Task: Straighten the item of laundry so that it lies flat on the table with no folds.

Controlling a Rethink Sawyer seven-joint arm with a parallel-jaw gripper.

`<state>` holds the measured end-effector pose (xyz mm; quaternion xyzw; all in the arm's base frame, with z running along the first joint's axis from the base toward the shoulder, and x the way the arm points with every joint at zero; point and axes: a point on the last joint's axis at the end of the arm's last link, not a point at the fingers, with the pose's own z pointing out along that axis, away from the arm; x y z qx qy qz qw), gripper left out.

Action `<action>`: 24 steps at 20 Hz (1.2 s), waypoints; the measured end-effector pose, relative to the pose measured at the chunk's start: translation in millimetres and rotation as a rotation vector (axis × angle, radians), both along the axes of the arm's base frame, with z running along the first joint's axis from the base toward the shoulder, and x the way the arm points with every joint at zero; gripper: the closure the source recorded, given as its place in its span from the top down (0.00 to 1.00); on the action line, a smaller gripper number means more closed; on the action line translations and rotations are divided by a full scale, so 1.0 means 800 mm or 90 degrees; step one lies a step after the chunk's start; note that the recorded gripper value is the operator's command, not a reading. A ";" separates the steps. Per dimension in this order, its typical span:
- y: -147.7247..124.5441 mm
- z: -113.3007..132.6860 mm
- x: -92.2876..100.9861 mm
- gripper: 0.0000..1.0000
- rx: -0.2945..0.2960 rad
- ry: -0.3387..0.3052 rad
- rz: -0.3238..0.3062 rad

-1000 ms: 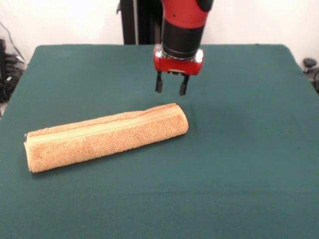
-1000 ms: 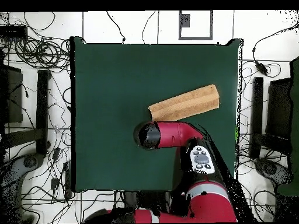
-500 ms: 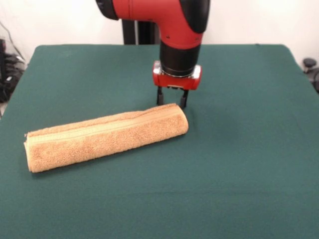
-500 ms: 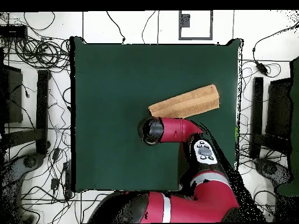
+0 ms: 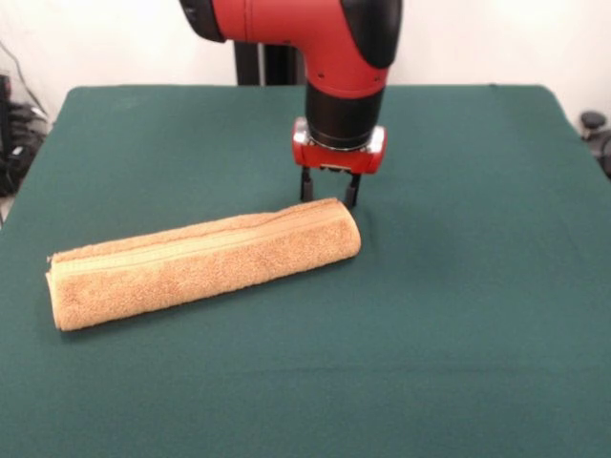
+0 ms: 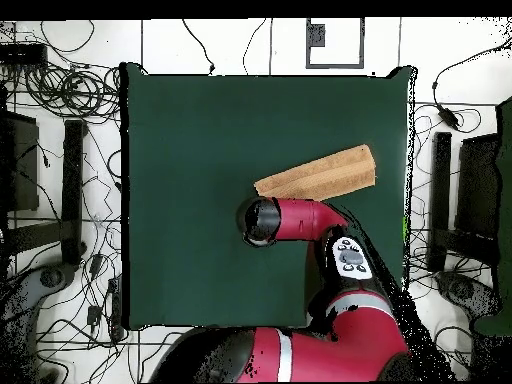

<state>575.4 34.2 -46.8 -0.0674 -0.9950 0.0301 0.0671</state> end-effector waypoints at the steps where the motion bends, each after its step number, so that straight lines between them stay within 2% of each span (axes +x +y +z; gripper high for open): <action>1: 0.000 0.000 0.000 1.00 0.000 0.000 0.001; 12: 0.001 -0.001 0.004 1.00 -0.003 0.012 0.001; 24: -0.001 -0.007 0.028 1.00 -0.002 0.105 -0.023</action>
